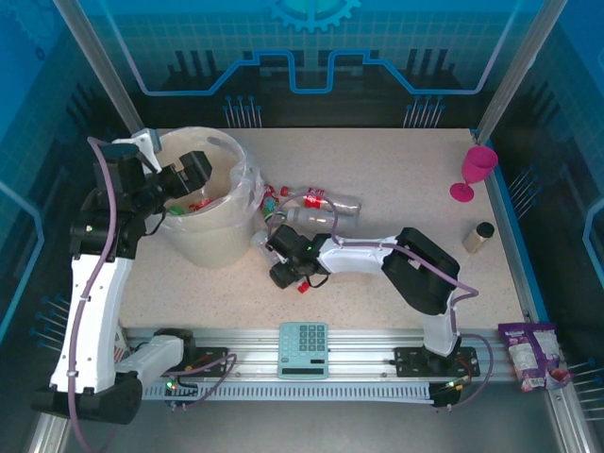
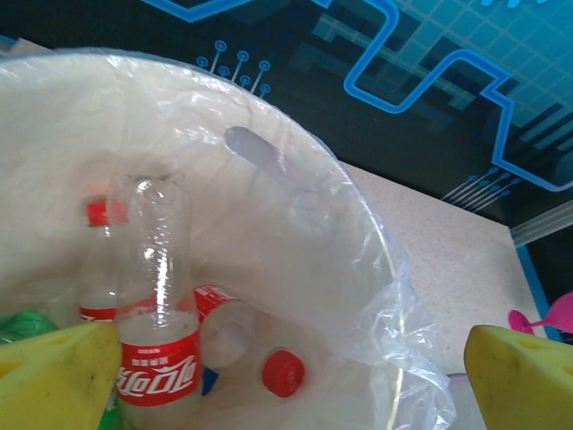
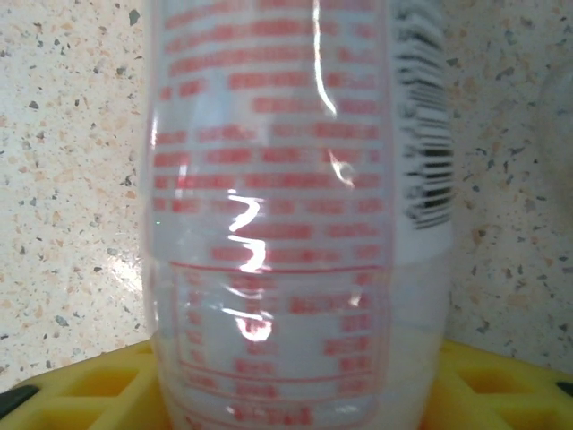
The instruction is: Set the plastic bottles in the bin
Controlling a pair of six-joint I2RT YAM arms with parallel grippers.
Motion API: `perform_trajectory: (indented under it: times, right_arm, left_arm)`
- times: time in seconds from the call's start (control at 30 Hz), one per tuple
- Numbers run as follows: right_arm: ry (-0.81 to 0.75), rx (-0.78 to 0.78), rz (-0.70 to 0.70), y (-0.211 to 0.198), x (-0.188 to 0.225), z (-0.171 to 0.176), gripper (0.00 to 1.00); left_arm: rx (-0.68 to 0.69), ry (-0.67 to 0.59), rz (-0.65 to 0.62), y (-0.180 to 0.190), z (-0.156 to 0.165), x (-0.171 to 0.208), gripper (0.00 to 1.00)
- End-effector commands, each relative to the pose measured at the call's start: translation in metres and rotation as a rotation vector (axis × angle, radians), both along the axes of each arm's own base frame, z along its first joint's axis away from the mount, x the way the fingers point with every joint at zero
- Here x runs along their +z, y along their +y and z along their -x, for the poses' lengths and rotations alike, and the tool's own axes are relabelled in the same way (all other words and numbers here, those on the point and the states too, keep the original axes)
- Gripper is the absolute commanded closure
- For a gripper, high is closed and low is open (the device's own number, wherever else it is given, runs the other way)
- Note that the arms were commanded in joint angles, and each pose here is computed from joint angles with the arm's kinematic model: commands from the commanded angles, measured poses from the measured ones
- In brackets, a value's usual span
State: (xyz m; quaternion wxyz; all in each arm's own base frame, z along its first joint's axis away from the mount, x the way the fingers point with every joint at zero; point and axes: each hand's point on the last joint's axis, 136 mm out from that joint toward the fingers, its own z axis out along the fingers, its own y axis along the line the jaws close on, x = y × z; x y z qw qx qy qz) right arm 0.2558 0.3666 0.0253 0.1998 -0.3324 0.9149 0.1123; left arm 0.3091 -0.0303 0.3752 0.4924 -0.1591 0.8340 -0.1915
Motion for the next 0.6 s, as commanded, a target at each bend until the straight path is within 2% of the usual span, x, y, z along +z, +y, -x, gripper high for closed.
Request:
perform_trajectory:
  times: [0.0, 0.3, 0.43, 0.57]
  right_arm:
    - [-0.055, 0.006, -0.073, 0.003, 0.04, 0.0, 0.44]
    - [-0.073, -0.063, -0.245, -0.027, 0.11, -0.005, 0.48]
    - [-0.063, -0.143, -0.335, -0.06, 0.136, -0.014, 0.48]
    - [-0.092, -0.211, -0.406, -0.094, 0.158, -0.027, 0.49]
  left_arm:
    - [-0.04, -0.06, 0.089, -0.011, -0.001, 0.014, 0.01]
    - [-0.069, -0.112, 0.124, -0.03, -0.001, 0.031, 0.01]
    - [-0.159, -0.145, 0.177, -0.061, -0.008, 0.043, 0.01]
    - [-0.275, -0.169, 0.201, -0.106, -0.016, 0.053, 0.01]
